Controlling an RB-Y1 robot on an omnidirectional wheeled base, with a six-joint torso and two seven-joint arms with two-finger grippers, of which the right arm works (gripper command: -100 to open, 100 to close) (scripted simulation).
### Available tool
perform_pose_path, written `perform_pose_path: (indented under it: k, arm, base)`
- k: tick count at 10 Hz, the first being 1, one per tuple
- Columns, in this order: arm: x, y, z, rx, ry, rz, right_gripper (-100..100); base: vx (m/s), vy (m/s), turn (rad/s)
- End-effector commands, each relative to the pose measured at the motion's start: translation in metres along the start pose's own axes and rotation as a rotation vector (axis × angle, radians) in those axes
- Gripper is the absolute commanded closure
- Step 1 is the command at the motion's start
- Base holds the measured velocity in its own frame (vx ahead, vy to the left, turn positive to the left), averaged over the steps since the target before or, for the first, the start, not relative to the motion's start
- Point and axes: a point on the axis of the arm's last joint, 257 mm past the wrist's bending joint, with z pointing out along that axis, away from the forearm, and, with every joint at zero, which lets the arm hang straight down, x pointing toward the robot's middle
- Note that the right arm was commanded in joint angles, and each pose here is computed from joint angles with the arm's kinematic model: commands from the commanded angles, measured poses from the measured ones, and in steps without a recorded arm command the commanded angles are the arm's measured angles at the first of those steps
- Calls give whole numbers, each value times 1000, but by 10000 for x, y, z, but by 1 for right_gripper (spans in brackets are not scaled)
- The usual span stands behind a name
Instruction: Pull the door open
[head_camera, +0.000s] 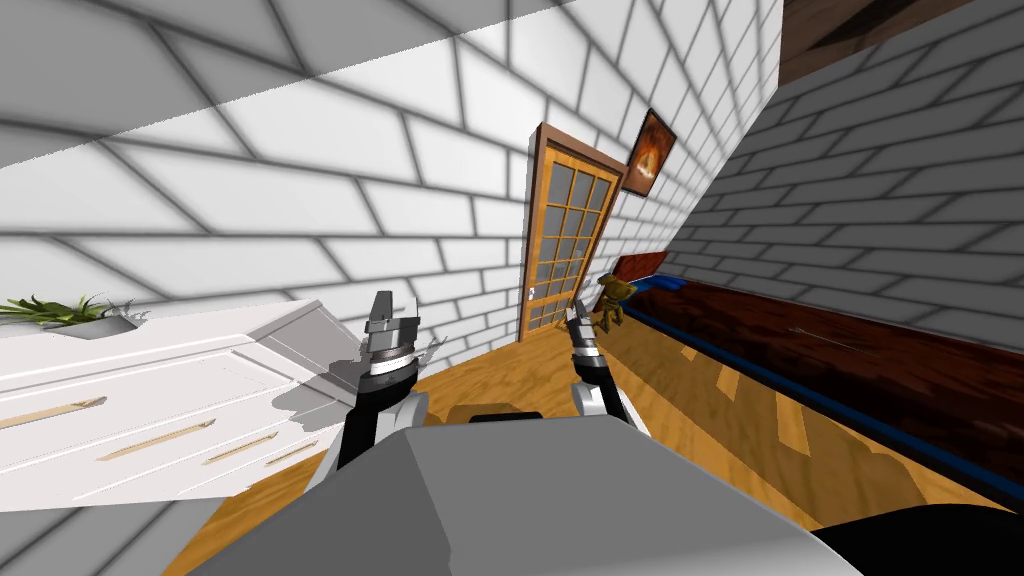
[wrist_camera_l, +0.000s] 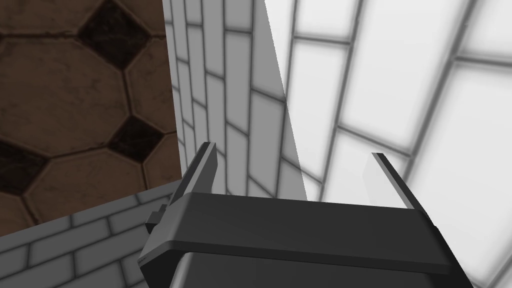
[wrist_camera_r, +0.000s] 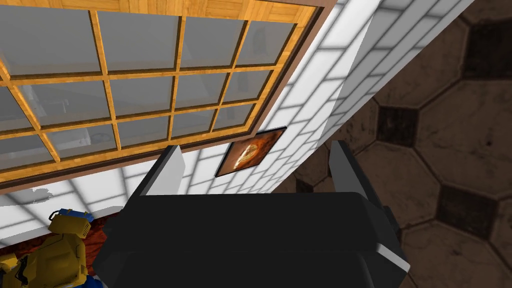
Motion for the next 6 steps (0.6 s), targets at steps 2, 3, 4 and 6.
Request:
perform_pose_path:
  k: [2, 3, 4, 6]
  arm:
    - [44, -224, -23, 23, 20, -74, -100]
    - [61, -307, -39, 32, 29, -101, -100]
    - [79, -391, -56, 41, 37, -129, -100]
    - [111, -535, -80, 51, 55, -189, -100]
  base:
    - [85, -26, 30]
    - [105, -31, 30]
    - [96, -35, 29]
    - [98, -26, 35]
